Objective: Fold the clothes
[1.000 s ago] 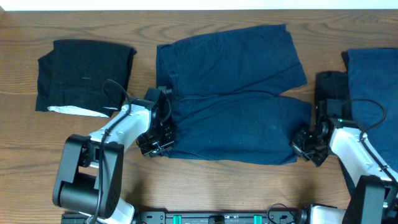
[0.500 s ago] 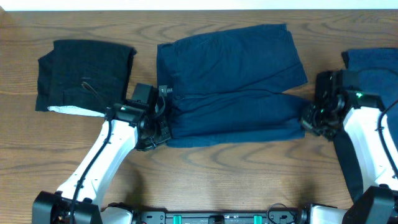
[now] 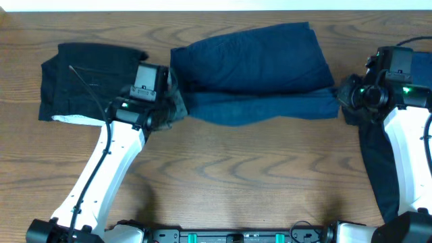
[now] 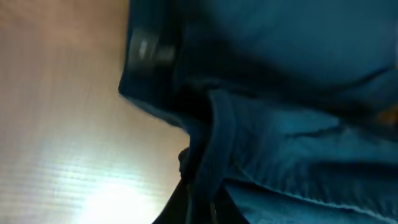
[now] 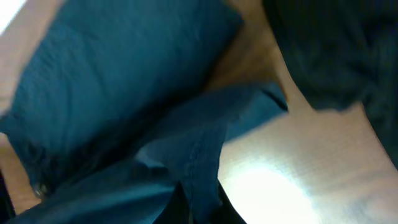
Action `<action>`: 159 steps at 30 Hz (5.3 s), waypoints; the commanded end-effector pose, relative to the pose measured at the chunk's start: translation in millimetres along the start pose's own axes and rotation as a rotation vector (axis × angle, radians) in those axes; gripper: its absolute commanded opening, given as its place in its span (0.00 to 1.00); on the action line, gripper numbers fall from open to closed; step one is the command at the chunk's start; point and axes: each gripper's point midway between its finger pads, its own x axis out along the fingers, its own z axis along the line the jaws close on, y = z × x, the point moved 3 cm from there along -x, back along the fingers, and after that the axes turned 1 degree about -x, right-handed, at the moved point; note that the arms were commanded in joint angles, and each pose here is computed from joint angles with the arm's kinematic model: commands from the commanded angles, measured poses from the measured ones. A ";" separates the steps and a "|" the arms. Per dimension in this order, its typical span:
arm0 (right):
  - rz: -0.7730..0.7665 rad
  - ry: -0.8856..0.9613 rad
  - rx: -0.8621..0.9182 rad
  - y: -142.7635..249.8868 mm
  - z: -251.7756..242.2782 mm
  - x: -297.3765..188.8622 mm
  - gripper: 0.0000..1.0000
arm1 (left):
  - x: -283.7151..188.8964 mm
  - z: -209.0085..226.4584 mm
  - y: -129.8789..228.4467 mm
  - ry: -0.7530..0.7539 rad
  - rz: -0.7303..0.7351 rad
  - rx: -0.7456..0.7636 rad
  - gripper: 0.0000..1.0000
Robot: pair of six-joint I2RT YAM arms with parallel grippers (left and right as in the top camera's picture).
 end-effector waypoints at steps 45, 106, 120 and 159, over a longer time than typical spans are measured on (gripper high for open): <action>-0.299 -0.149 -0.334 -91.8 84.1 234.7 0.22 | 175.4 34.7 -122.1 -0.020 -0.313 0.026 0.49; 0.571 0.276 -0.201 59.7 -33.8 137.9 0.01 | 127.3 104.6 57.9 -0.408 0.535 0.020 0.06; 0.543 0.186 -0.292 54.9 -3.2 106.1 0.01 | 72.0 62.7 39.3 -0.320 0.413 0.120 0.06; 0.047 -0.017 -0.650 12.1 85.2 260.3 0.07 | 156.6 66.8 -63.2 -0.336 -0.073 0.297 0.06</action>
